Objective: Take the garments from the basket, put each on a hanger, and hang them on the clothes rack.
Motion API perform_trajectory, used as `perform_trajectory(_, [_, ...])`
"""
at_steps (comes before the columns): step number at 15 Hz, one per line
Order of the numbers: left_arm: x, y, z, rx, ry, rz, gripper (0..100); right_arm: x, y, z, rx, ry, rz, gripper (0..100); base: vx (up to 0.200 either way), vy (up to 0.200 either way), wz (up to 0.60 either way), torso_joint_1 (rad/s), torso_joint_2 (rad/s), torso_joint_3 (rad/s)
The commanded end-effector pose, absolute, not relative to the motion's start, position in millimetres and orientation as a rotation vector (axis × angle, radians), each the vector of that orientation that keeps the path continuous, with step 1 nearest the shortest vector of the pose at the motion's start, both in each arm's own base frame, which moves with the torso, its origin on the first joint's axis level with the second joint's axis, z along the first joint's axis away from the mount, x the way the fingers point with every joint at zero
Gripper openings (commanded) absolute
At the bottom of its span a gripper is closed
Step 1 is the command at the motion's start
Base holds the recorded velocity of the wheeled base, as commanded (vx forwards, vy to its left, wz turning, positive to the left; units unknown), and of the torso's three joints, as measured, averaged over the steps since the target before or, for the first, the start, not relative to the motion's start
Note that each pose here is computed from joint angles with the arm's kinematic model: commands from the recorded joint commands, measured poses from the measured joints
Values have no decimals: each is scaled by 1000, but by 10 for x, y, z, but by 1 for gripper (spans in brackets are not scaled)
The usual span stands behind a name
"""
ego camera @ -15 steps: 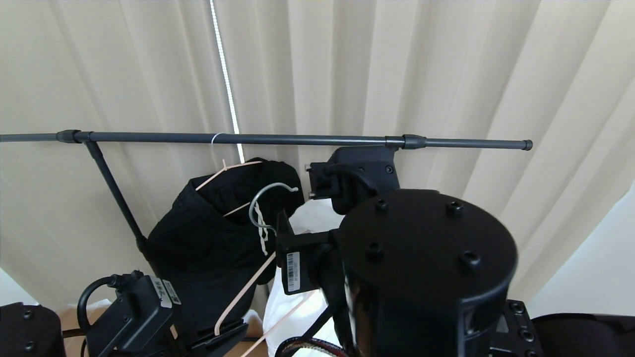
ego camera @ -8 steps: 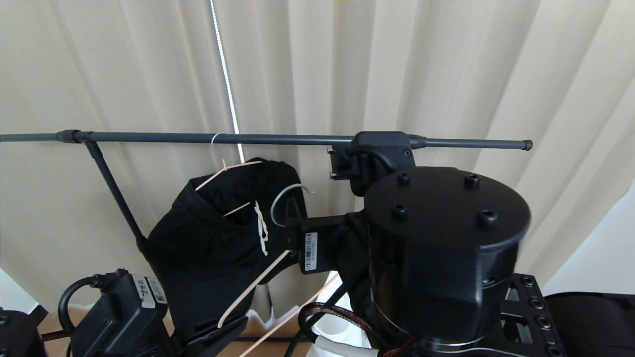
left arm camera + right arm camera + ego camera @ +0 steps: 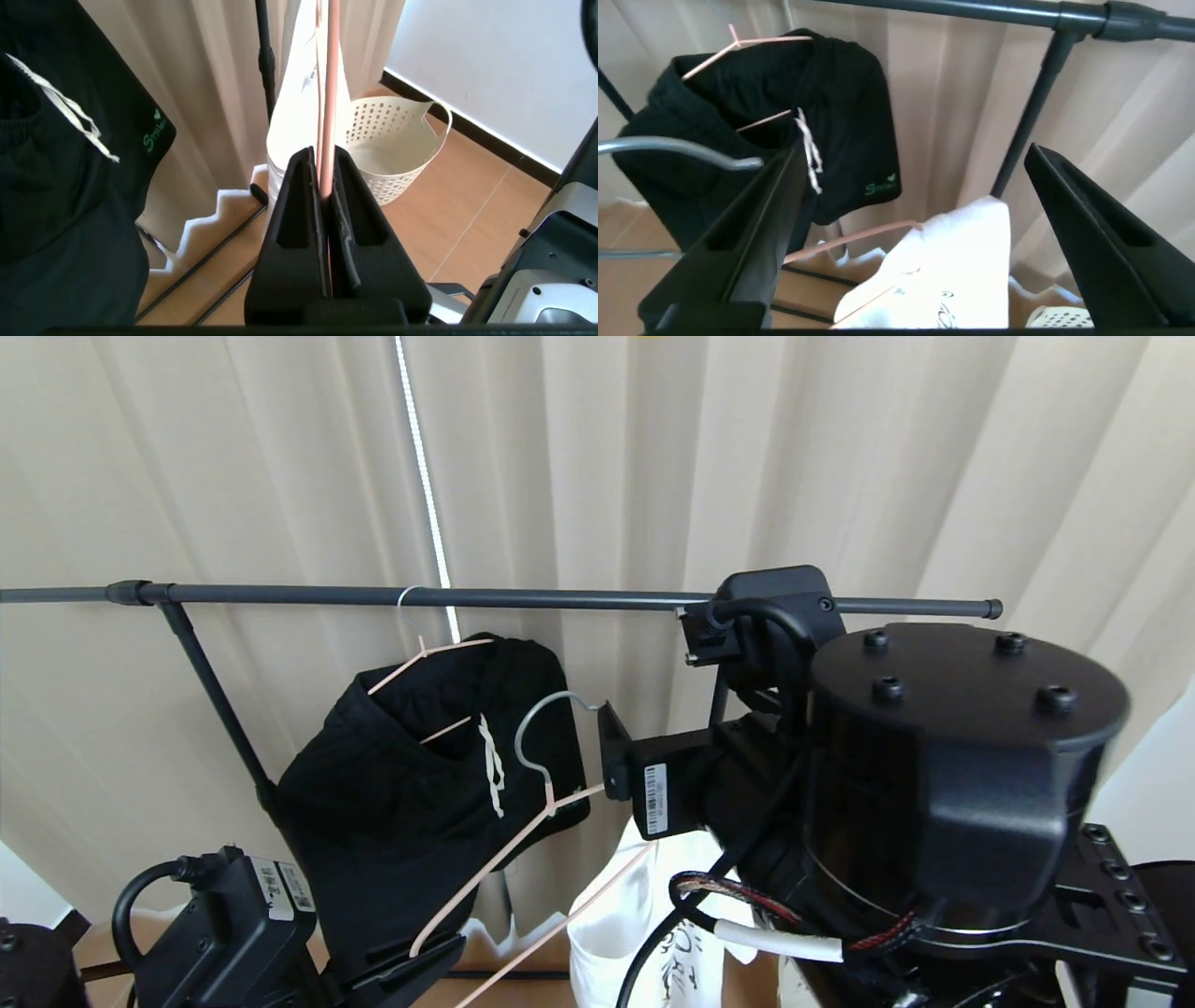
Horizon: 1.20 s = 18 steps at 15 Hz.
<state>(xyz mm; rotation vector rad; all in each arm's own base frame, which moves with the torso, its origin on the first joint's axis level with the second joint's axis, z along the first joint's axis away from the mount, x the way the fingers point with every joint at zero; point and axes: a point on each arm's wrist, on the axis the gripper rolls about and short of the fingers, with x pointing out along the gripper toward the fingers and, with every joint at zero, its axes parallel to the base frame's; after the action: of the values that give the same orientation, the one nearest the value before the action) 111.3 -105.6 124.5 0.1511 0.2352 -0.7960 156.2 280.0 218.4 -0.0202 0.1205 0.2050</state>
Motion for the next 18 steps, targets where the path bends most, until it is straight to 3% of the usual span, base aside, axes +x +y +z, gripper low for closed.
perform_trajectory(1, [1118, -1057, 1254, 149, 231, -794, 0, 1530, 2642, 2252, -43, 113, 209, 100, 0, 0, 0, 0, 0, 0])
perform_trajectory(6, [1114, -1053, 1253, 149, 229, -794, 0, 1573, 2485, 1835, -245, 204, 196, 100, 0, 0, 0, 0, 0, 0])
perform_trajectory(10, [1117, -1056, 1248, 150, 232, -794, 0, 1721, 2605, 1443, -337, 282, 171, 100, 0, 0, 0, 0, 0, 0])
perform_trajectory(13, [1115, -1055, 1250, 149, 231, -794, 0, 1837, 2673, 1217, -368, 322, 136, 100, 0, 0, 0, 0, 0, 0])
perform_trajectory(18, [1115, -1055, 1250, 149, 231, -794, 0, 1972, 2643, 1220, -359, 316, 69, 100, 0, 0, 0, 0, 0, 0])
